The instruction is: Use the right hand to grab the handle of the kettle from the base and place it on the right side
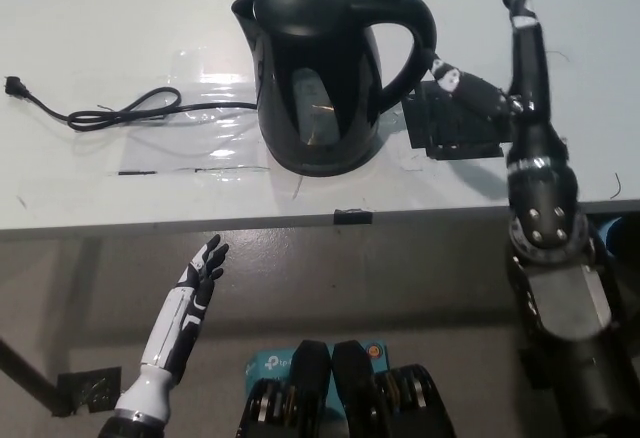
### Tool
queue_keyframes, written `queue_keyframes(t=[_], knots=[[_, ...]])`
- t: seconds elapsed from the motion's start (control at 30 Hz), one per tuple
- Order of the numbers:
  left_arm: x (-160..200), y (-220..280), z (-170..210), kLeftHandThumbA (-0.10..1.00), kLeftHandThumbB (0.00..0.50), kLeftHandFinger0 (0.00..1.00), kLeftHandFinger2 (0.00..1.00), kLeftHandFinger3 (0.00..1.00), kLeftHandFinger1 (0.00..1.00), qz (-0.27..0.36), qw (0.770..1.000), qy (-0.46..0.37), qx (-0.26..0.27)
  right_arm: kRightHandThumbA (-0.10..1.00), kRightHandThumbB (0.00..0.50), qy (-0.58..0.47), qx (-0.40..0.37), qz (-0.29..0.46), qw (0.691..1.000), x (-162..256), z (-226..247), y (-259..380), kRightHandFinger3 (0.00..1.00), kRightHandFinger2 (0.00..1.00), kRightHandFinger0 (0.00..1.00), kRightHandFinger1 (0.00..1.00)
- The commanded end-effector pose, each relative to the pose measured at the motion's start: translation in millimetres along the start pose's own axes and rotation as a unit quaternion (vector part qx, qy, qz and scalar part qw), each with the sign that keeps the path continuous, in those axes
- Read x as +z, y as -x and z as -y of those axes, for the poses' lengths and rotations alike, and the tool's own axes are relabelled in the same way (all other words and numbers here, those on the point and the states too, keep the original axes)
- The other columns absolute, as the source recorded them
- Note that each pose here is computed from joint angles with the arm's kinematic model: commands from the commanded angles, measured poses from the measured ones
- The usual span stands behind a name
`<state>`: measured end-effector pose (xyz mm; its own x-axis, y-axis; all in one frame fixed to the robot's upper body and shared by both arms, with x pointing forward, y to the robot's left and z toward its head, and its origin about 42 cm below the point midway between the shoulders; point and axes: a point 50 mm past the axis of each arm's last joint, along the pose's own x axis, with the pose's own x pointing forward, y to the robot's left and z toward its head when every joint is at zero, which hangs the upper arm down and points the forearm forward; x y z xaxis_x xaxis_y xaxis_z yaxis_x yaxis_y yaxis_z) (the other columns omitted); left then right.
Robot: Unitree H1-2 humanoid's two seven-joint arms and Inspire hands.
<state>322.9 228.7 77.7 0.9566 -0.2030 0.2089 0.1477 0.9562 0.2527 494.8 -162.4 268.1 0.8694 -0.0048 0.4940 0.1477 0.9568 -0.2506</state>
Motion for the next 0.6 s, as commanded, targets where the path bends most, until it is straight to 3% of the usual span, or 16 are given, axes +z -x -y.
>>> queue_keyframes(t=[0.0,0.57], knots=[[8.8,-7.0,-1.9,1.00,0.500,1.00,1.00,1.00,1.00,0.034,0.999,-0.014,-0.011,0.79,0.202,0.010,-0.021,0.020,1.000,15.3,-1.4,-32.9,1.00,1.00,1.00,1.00],[9.7,-7.0,-2.5,1.00,0.500,1.00,1.00,1.00,1.00,0.036,0.999,-0.017,-0.011,0.85,0.241,0.034,-0.010,-0.028,0.999,-0.5,-18.2,-64.4,1.00,1.00,1.00,1.00]])
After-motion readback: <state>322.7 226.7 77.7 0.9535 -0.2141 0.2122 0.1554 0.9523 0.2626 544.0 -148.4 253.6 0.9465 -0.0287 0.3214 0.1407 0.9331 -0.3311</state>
